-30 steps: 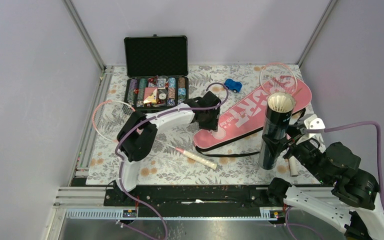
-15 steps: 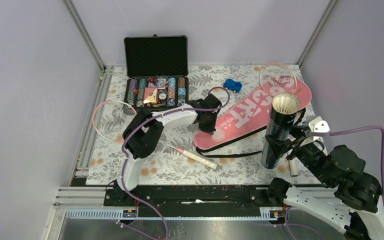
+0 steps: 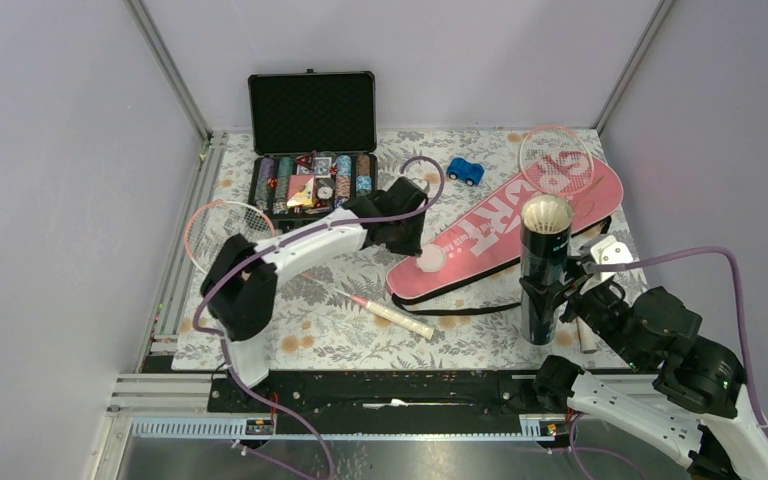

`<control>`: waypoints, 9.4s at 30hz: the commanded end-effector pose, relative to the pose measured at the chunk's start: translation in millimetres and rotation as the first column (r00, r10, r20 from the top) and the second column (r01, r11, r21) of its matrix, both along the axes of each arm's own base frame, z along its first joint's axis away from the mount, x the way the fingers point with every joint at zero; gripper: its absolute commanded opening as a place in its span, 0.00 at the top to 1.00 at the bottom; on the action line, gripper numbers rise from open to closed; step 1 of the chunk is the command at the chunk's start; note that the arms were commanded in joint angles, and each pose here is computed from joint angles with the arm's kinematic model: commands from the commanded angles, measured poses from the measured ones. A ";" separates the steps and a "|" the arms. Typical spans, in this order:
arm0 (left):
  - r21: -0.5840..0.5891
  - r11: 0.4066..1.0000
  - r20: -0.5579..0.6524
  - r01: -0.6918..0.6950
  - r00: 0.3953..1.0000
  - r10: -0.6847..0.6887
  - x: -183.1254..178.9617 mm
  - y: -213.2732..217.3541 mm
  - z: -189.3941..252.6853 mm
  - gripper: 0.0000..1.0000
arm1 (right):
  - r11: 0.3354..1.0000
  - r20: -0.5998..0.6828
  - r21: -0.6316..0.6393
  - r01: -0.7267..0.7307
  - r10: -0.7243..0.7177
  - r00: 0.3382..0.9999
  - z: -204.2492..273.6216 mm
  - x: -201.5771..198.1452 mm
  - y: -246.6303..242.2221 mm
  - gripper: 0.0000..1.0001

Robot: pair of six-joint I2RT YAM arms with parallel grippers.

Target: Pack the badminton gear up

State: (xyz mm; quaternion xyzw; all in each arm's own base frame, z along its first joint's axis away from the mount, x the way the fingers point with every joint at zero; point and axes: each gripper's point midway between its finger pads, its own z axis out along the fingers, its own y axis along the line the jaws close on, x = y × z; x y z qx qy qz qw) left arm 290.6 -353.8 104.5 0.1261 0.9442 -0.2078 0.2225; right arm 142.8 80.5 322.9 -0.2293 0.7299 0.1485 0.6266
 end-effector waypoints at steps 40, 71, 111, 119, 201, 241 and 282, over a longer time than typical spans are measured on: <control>-0.713 0.677 0.187 0.183 0.980 -0.067 -182.3 91.4 245.9 1.00 | 0.759 -0.038 -0.284 -0.587 0.602 0.797 -107.9 -9.0 132.9 0.54; -0.675 0.715 0.153 0.183 0.982 -0.107 -175.1 68.0 229.9 1.00 | 0.736 -0.020 -0.276 -0.618 0.638 0.770 -106.2 -14.3 137.7 0.56; -0.350 0.934 0.150 0.077 0.988 -0.026 -146.3 82.4 177.1 1.00 | 0.733 -0.078 -0.217 -0.645 0.645 0.760 -103.0 -13.6 153.4 0.57; -0.332 0.940 0.150 0.079 0.988 -0.030 -145.5 79.4 176.4 0.85 | 0.725 -0.111 -0.206 -0.657 0.650 0.752 -107.2 -14.2 157.8 0.57; -0.502 0.860 0.144 0.095 0.989 -0.025 -171.0 85.2 204.0 0.76 | 0.657 0.098 -0.170 -0.735 0.753 0.650 -67.5 -31.0 172.3 0.57; -0.529 0.848 0.414 0.022 0.879 0.236 -152.4 162.3 246.8 0.01 | 0.937 -0.224 0.023 -0.349 0.345 0.911 -47.1 25.1 157.5 0.53; 0.432 0.864 0.695 -0.259 0.706 -0.136 -61.6 234.0 97.2 0.01 | 0.889 -0.717 0.294 0.351 -0.039 0.697 -155.3 437.7 215.0 0.44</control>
